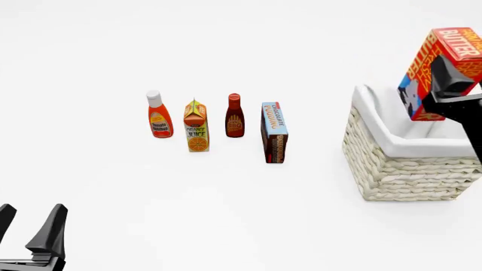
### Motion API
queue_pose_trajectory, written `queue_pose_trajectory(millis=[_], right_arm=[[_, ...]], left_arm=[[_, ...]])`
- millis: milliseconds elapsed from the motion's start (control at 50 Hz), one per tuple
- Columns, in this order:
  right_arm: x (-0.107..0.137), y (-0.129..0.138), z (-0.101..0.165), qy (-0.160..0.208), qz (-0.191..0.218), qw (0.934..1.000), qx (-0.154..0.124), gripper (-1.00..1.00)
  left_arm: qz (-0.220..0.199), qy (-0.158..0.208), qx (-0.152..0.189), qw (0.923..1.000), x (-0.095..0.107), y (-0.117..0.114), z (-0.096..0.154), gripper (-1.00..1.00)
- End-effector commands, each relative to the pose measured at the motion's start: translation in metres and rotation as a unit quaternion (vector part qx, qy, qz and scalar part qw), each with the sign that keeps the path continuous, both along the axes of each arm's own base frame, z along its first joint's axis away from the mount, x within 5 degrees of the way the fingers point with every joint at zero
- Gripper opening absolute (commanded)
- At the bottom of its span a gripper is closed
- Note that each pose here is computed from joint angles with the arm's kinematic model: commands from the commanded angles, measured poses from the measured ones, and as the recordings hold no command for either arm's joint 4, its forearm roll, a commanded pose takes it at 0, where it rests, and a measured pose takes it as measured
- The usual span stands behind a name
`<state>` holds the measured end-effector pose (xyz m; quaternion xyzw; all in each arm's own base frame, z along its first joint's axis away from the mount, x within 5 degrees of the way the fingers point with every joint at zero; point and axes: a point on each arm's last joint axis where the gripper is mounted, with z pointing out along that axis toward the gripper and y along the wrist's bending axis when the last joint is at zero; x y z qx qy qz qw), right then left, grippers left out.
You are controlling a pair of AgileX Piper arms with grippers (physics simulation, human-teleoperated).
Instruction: Pick the butter and place it in the basket.
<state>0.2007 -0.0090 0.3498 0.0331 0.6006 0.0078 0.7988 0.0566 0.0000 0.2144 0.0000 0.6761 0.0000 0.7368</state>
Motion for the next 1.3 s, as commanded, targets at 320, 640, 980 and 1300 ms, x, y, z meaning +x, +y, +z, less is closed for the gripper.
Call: queue_pose_trajectory(millis=[320,640,980,1300], right_arm=[[0.013,-0.015,-0.007,-0.005,-0.029,0.9995,0.012,-1.00],[0.022,-0.024,-0.016,0.003,-0.047,0.9988,0.012,-1.00],[0.036,-0.027,-0.025,0.012,-0.050,0.9986,0.009,-1.00],[0.049,-0.033,-0.036,0.022,-0.059,0.9980,0.009,-1.00]], left_arm=[[0.000,0.000,0.000,1.0000,0.000,0.000,0.000,1.00],[0.000,0.000,0.000,1.0000,0.000,0.000,0.000,1.00],[0.000,0.000,0.000,1.0000,0.000,0.000,0.000,1.00],[0.000,0.000,0.000,1.0000,0.000,0.000,0.000,1.00]])
